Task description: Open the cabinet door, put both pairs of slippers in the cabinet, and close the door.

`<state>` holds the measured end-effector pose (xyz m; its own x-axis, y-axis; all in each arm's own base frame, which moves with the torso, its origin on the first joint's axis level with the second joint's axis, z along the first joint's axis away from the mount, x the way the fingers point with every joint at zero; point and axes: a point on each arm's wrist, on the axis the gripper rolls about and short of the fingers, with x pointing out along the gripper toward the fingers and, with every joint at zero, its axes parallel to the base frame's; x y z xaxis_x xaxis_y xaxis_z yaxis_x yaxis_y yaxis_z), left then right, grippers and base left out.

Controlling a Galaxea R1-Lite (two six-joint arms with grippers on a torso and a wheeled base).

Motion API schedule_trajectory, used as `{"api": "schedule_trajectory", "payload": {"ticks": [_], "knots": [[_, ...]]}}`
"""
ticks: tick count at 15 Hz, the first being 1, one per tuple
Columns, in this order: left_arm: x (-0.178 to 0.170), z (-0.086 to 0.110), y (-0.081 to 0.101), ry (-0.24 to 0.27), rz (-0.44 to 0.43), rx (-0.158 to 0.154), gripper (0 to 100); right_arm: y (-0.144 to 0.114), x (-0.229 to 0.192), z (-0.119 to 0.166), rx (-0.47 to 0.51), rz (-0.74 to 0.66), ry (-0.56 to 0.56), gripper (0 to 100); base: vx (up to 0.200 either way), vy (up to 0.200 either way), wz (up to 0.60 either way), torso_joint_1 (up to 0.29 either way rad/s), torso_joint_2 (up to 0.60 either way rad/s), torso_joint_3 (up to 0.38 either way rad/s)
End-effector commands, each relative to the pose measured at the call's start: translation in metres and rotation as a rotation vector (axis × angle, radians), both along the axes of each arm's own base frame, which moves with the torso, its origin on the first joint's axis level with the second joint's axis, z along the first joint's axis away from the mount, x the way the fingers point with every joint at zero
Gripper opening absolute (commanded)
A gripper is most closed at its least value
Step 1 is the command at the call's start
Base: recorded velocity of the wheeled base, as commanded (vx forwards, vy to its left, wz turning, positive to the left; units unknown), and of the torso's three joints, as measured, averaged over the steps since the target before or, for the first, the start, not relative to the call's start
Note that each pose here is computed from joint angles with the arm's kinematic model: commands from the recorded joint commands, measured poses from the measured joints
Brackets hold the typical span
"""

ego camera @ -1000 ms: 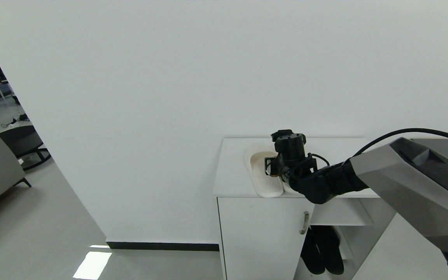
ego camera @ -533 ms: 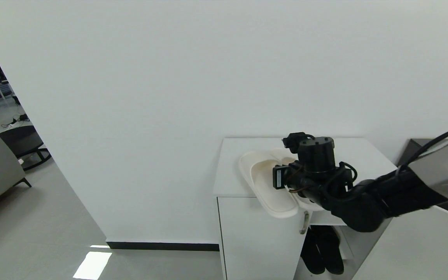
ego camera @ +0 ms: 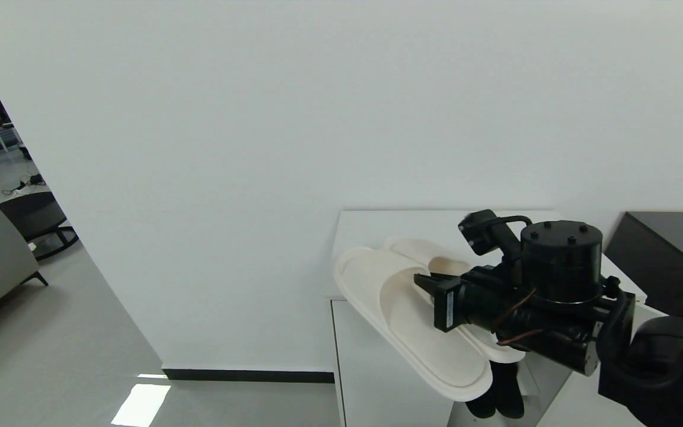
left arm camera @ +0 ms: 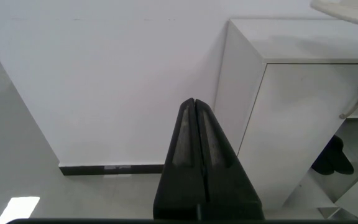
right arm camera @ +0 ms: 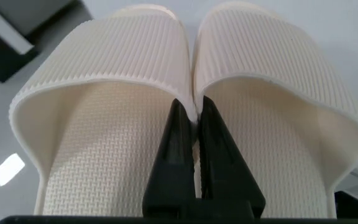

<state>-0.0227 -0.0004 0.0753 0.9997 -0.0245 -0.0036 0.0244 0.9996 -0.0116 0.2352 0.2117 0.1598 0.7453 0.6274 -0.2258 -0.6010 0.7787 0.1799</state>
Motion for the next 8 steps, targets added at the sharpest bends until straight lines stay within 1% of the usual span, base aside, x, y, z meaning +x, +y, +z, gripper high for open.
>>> {"api": "schedule_trajectory", "payload": {"ticks": [1, 4, 8], "knots": [[0.0001, -0.0001, 0.0, 0.003, 0.0, -0.001, 0, -0.0089, -0.0114, 0.0098, 0.028, 0.035, -0.011, 0, -0.2, 0.0, 0.0, -0.002, 0.0, 0.007], [0.0001, 0.0001, 0.0, 0.001, 0.0, -0.001, 0, -0.0125, -0.0179, 0.0089, 0.031, 0.092, 0.002, 0, -0.2, 0.0, 0.0, 0.01, 0.01, 0.001], [0.0001, 0.0001, 0.0, 0.001, 0.0, -0.001, 0, -0.0134, -0.0187, 0.0065, 0.02, 0.088, 0.004, 0, -0.2, 0.0, 0.0, -0.004, 0.0, 0.0]]}}
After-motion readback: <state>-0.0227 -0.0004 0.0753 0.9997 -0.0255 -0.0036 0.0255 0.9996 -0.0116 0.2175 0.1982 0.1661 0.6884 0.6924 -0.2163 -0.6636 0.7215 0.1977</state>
